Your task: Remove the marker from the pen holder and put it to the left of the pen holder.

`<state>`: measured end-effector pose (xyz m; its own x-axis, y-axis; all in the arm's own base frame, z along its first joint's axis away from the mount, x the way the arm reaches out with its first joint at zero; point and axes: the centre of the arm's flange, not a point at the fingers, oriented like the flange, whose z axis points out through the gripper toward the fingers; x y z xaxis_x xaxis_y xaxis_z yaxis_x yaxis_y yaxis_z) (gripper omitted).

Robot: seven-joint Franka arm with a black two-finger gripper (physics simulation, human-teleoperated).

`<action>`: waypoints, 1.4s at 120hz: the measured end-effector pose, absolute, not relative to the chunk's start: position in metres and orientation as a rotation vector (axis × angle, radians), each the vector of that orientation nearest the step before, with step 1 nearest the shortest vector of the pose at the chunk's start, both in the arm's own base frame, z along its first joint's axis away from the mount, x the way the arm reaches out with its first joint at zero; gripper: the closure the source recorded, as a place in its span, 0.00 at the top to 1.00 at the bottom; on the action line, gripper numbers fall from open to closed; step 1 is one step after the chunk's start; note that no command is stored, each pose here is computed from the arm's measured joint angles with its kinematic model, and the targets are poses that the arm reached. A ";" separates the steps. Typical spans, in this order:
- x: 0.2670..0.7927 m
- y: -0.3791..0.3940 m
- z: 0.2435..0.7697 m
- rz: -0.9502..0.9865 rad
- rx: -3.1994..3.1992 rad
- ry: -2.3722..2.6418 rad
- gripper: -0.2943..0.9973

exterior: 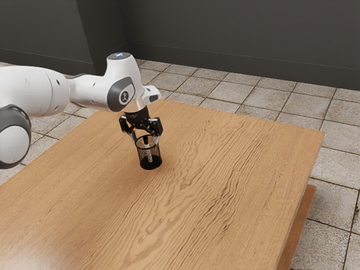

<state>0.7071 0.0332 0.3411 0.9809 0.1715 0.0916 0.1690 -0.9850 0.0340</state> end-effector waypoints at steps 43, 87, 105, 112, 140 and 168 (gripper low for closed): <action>0.709 0.014 0.344 0.147 3.090 0.119 0.73; 0.705 0.007 0.345 0.120 3.084 0.172 0.73; 0.704 0.003 0.344 0.110 3.082 0.193 0.73; 0.701 0.007 0.344 0.103 3.083 0.215 0.73; 0.696 0.013 0.349 0.086 3.081 0.266 0.65; 0.696 0.014 0.352 0.078 3.089 0.290 0.35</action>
